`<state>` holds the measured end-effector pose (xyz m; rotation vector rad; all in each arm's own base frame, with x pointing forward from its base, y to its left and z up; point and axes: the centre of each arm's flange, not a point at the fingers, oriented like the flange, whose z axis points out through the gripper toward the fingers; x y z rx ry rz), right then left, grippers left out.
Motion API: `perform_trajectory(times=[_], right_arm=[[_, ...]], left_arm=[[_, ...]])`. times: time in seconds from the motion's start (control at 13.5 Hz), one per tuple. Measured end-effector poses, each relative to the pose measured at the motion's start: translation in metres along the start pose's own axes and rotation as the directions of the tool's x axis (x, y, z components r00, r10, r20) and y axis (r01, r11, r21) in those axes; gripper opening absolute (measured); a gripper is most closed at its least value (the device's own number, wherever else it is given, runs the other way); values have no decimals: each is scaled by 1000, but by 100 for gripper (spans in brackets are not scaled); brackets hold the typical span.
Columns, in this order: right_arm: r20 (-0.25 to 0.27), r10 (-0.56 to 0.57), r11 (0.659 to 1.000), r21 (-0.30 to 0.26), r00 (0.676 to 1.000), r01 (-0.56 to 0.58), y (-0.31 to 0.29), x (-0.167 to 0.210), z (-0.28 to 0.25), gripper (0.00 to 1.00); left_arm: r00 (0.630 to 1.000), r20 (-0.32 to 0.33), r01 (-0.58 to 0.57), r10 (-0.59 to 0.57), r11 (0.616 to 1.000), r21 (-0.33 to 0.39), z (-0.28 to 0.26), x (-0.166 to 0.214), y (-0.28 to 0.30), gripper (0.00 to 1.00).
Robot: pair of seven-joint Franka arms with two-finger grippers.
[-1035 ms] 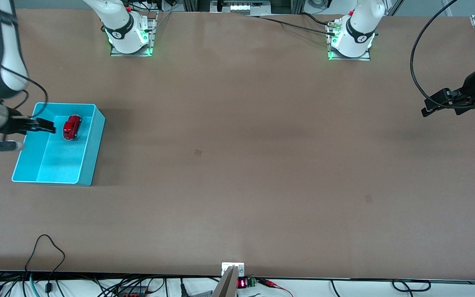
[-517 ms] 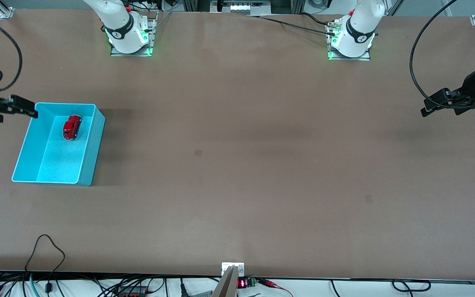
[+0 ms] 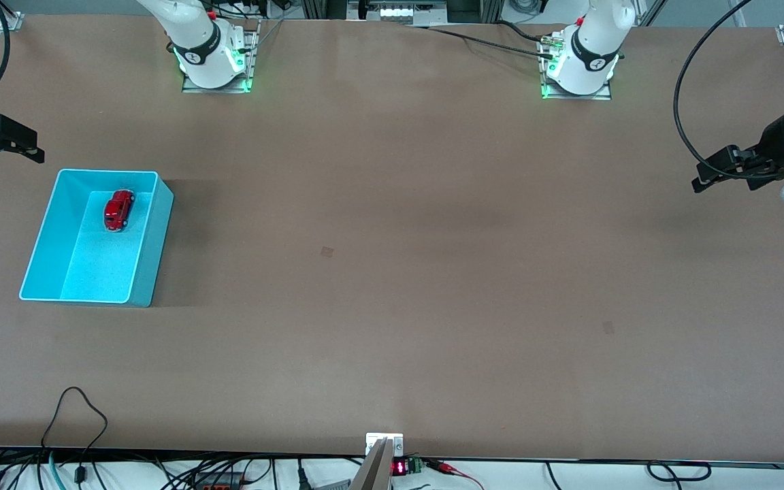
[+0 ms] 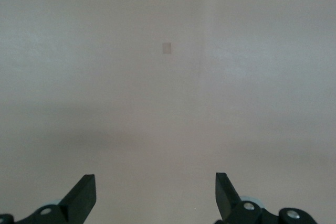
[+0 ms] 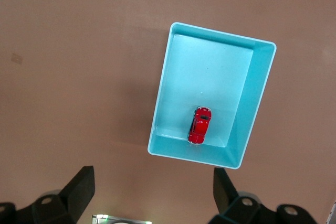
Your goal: Wind red beetle toy and store in blue box
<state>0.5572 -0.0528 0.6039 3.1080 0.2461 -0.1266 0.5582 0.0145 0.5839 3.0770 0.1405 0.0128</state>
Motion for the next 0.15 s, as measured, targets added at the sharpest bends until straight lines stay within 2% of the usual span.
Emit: perform_trajectory(times=[0.15], right_arm=[[3,0,1000,1,1000,0,0,1,1,100]], left_arm=[[1000,0,0,0,1000,0,0,0,0,100]])
